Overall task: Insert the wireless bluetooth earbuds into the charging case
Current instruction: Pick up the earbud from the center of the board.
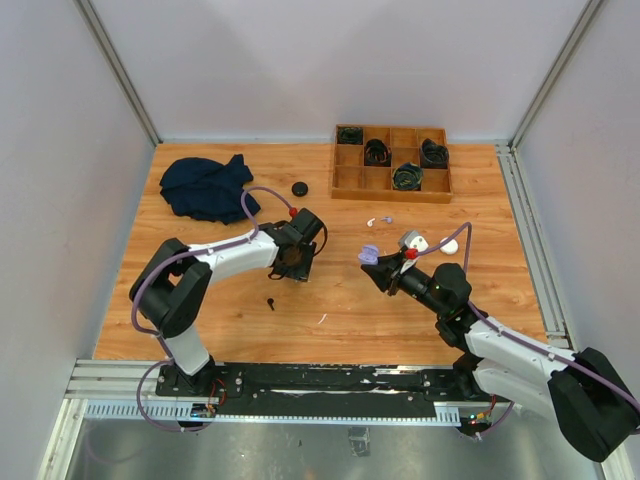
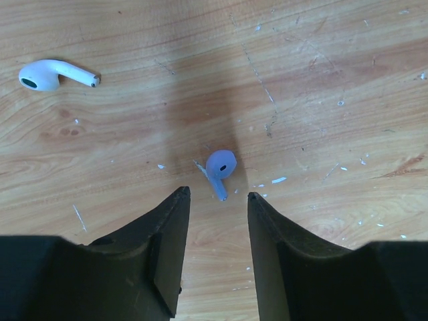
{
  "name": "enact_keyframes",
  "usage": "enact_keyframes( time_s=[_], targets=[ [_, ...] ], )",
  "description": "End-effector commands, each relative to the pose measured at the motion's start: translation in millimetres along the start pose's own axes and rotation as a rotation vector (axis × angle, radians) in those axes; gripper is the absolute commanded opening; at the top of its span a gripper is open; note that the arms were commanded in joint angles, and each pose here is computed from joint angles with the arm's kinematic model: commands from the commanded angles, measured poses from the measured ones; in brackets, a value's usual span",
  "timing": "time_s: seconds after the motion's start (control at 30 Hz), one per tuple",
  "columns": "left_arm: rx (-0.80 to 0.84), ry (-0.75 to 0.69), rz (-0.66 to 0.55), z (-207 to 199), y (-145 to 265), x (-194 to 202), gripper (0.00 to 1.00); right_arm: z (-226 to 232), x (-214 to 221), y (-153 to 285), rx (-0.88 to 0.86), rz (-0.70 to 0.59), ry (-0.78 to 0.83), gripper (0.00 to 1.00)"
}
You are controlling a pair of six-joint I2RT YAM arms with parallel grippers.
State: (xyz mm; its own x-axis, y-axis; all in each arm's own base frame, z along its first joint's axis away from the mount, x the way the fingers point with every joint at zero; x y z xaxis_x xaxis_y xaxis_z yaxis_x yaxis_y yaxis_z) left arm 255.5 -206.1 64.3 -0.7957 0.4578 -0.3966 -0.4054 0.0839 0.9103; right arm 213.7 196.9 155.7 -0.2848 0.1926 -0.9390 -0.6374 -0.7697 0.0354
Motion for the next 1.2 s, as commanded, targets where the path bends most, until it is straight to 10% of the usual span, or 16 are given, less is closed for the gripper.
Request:
enact_keyframes(
  time_s=[0.0,1.17],
  targets=[
    [-0.029,0.0,0.019,6,-4,3,0.44,6,-1,2,-0.017,-0.021,0.0,0.02],
    [0.01,-0.003,0.017,9,-1,-19,0.42,6,-2,3,-0.016,-0.019,0.006,0.03]
  ],
)
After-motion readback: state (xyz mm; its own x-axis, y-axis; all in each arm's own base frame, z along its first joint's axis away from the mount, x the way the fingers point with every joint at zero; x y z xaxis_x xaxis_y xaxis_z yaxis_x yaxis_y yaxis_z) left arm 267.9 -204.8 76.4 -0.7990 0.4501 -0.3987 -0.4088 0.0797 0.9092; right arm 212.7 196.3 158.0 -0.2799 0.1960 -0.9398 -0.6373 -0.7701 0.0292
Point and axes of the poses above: each gripper's point midway between its finger pads, its own y axis back along the fingers, its own z axis along the line the jaws close on, x = y × z, the point moved 4 cm from there along y, back along the fingers, and after that the axes turned 15 degrees about -y, right-handed, at the moved point
